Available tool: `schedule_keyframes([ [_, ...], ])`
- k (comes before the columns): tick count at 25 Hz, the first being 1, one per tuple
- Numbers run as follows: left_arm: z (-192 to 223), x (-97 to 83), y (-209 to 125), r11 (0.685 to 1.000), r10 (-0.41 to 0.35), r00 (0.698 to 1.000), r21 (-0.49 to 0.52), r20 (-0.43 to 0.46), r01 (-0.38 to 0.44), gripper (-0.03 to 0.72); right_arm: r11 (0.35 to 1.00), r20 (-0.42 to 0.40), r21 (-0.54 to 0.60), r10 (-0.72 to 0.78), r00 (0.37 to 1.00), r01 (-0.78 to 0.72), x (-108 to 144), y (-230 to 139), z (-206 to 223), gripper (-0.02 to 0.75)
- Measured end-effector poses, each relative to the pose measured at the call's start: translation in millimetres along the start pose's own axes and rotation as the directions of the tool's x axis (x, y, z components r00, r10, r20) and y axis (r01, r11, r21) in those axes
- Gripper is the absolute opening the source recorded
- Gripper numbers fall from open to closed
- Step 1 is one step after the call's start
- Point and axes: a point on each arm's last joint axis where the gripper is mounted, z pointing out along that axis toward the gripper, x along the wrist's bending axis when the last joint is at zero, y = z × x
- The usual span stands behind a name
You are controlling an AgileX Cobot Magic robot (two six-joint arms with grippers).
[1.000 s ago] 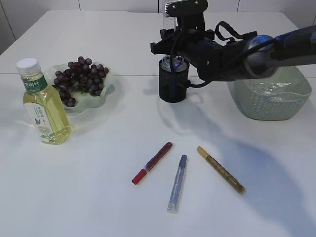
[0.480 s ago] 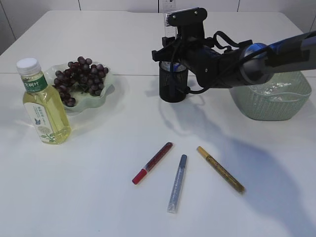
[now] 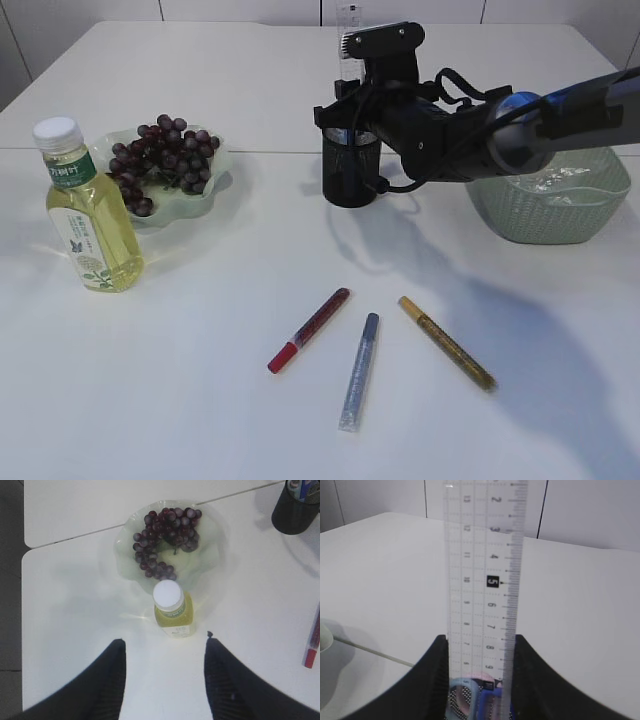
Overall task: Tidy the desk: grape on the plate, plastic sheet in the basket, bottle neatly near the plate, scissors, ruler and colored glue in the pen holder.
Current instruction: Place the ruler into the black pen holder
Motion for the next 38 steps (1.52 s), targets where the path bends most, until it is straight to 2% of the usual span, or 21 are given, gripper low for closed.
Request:
schedule_keyframes([
  [38,0.0,-0.5,-0.1,1.0,-0.002,1.0,0.001,0.005,0.002,0.35,0.999,-0.005,0.035,0.002,1.0,-0.002,1.1,-10.6,2.3,0.262],
])
